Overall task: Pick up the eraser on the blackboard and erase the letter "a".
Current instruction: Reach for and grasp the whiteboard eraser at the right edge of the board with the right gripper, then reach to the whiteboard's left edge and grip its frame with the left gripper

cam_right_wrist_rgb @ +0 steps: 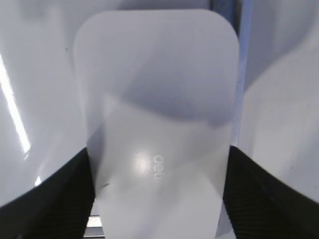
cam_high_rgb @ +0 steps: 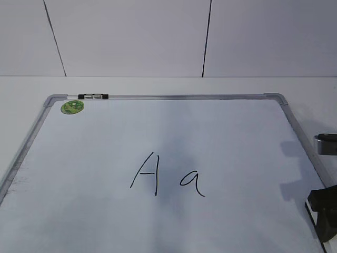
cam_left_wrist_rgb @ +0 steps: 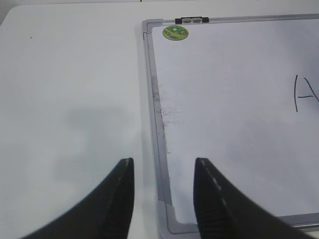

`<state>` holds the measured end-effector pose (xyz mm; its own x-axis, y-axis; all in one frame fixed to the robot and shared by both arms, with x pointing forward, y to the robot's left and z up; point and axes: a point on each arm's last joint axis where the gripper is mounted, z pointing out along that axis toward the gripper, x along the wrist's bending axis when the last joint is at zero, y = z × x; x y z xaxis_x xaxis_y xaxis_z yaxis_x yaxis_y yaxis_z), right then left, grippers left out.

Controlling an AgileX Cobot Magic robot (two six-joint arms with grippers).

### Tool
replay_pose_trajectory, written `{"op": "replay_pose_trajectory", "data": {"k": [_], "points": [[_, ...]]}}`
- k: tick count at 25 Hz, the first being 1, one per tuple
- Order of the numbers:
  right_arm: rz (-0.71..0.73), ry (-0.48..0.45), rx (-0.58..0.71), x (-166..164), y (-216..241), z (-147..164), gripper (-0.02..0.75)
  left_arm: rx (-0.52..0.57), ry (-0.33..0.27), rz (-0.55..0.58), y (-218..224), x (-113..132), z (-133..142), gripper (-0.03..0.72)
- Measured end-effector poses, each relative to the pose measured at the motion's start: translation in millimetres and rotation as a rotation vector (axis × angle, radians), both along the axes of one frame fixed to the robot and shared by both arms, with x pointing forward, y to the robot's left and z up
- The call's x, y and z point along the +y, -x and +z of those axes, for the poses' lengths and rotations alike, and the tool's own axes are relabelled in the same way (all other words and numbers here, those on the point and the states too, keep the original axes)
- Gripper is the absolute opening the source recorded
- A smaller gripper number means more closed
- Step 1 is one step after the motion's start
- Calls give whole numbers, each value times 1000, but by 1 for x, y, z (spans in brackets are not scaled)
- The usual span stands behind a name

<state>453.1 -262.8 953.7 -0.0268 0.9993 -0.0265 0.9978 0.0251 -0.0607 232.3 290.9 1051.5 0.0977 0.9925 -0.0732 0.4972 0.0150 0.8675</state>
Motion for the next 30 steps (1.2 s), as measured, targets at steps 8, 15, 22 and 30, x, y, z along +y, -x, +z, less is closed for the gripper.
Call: {"op": "replay_pose_trajectory", "data": {"k": [8, 15, 22, 30], "points": [[1, -1, -3, 0, 0, 0, 549, 0, 0, 0, 0, 0, 0, 305], [4, -1, -4, 1, 0, 0, 541, 0, 0, 0, 0, 0, 0, 305], [6, -1, -4, 1, 0, 0, 535, 0, 0, 0, 0, 0, 0, 305], [6, -1, -4, 1, 0, 0, 534, 0, 0, 0, 0, 0, 0, 305]]}}
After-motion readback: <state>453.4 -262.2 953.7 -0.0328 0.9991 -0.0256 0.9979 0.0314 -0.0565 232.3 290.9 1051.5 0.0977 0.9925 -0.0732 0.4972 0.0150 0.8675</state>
